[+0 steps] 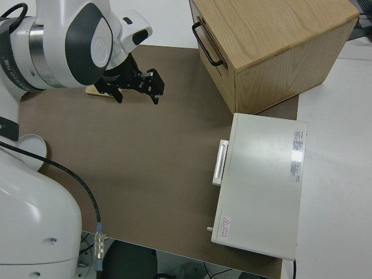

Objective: Pick gray plate from low plate rack and place it on table with left arm

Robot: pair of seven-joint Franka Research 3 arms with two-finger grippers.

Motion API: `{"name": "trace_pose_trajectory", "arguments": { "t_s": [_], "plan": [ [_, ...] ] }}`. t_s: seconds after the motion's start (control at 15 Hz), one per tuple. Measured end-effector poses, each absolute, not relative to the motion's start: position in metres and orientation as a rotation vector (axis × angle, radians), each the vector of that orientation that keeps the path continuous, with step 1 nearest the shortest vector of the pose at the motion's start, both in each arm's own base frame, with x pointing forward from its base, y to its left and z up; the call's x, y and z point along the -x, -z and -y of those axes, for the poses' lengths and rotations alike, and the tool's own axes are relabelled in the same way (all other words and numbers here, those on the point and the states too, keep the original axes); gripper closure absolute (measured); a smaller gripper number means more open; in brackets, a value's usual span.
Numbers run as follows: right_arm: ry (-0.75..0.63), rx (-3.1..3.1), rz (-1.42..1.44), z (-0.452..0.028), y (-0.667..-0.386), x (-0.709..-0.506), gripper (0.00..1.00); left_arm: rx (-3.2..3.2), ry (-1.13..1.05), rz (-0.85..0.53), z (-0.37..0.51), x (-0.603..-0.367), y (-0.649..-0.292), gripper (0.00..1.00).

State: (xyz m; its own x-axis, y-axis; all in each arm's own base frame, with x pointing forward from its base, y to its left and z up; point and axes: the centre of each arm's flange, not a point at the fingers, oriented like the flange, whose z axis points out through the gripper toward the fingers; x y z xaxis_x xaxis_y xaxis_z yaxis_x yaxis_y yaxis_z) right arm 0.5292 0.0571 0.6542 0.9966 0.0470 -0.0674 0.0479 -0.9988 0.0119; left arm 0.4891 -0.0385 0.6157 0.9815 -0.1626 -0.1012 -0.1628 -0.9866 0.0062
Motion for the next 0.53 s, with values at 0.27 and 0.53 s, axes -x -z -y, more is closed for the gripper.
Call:
{"name": "trace_pose_trajectory", "arguments": {
  "t_s": [0.27, 0.53],
  "plan": [
    [0.105, -3.125, -0.074, -0.0571, -0.6542, -0.5291, 0.01, 3.123, -0.160, -0.262, 0.0418, -0.4911, -0.6133, 0.00],
    [0.105, -3.125, -0.074, -0.0571, -0.6542, -0.5292, 0.01, 3.125, -0.165, -0.257, 0.0405, -0.4954, -0.6081, 0.00]
  ]
}}
